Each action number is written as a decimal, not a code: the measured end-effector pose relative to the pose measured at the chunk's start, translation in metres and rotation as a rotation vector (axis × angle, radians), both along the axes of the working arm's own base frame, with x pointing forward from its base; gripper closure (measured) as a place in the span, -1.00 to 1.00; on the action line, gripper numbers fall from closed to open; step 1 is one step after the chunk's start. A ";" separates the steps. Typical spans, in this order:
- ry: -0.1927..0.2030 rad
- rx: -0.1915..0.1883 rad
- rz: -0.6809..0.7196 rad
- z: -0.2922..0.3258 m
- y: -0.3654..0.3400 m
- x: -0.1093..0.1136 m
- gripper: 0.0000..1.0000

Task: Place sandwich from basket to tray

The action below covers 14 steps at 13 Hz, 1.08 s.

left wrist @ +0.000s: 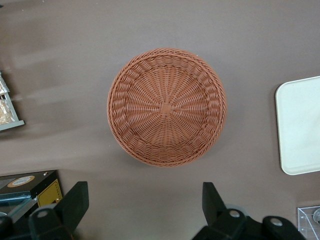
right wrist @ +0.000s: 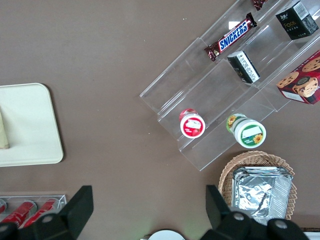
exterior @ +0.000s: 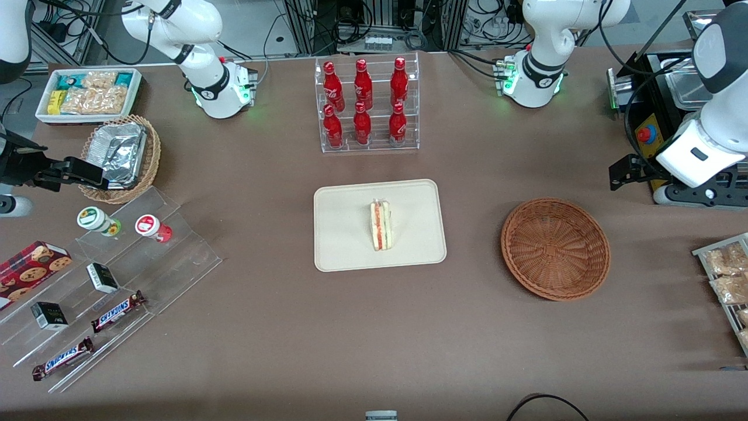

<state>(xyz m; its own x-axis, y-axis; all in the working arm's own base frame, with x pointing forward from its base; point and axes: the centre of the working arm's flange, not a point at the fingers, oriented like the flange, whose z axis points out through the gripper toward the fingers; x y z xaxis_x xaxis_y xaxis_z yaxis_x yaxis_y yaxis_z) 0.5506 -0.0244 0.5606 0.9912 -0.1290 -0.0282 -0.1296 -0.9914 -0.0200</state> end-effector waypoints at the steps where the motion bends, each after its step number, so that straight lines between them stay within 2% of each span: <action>1: -0.004 -0.001 -0.001 0.005 0.000 -0.003 -1.00; 14: -0.020 -0.002 0.025 0.037 -0.005 -0.011 -1.00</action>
<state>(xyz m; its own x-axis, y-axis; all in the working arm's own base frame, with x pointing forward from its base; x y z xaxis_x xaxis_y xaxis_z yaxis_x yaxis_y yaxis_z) 0.5392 -0.0294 0.5975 0.9946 -0.1039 -0.0076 -0.1041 -0.9944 -0.0207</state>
